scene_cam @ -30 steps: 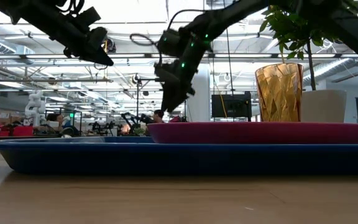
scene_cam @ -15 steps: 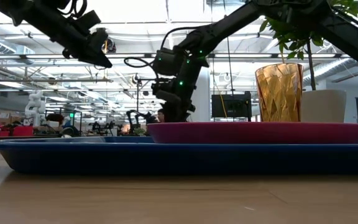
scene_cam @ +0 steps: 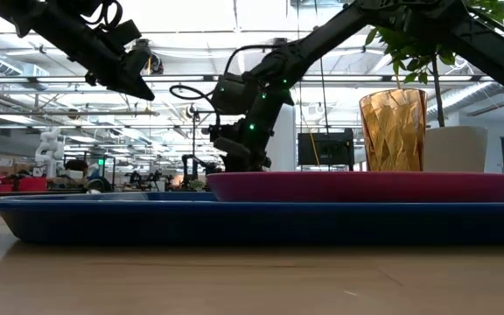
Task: Pick and place plate/cup/fork/spoon on tray
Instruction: Put the orange fork on the blue tray to the left of the pink plate
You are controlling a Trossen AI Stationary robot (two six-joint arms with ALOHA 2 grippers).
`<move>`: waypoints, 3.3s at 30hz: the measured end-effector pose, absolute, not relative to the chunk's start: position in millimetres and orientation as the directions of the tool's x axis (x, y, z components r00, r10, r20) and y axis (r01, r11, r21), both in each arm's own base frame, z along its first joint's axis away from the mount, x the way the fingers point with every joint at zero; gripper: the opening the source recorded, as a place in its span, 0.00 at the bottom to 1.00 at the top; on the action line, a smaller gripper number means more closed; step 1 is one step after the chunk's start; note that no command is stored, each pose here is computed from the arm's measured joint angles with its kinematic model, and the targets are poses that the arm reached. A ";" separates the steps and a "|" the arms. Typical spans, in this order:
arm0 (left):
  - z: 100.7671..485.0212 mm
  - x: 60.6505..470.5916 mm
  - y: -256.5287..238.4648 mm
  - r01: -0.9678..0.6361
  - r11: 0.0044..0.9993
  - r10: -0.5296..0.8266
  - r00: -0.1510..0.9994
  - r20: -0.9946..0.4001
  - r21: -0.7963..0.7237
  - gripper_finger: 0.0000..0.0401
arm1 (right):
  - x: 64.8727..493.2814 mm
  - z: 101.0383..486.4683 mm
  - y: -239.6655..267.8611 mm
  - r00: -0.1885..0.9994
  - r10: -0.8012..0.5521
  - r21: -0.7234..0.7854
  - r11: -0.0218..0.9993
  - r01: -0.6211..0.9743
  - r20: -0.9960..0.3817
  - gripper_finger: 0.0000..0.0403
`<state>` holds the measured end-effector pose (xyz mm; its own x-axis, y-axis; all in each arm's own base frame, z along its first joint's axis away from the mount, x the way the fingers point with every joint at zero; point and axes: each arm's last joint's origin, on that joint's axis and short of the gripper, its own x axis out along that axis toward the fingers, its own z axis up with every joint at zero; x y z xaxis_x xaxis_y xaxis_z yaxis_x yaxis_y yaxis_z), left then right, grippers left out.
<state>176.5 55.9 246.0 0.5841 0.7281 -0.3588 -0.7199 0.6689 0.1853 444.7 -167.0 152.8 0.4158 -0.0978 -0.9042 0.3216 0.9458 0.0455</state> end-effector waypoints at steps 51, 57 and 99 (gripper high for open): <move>227.9 337.8 164.0 0.226 0.951 0.125 0.349 -0.929 0.213 0.36 | 260.7 292.6 -98.0 0.935 -0.296 -0.069 0.955 0.288 -0.194 0.48; 213.7 348.4 167.3 0.303 0.929 0.120 0.299 -0.947 0.213 0.42 | 241.3 293.8 -87.1 0.964 -0.250 -0.066 0.967 0.244 -0.092 0.48; 150.6 379.1 182.3 0.335 0.934 0.036 0.254 -0.966 0.123 0.35 | 222.6 284.4 -77.6 0.971 -0.216 -0.035 0.976 0.214 -0.105 0.48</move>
<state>379.1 182.3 150.6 0.2544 0.0361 -0.9664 0.3351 0.9341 0.1231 222.6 -77.6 284.4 0.9707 -0.2160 -0.1050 0.2135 0.9763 -0.0350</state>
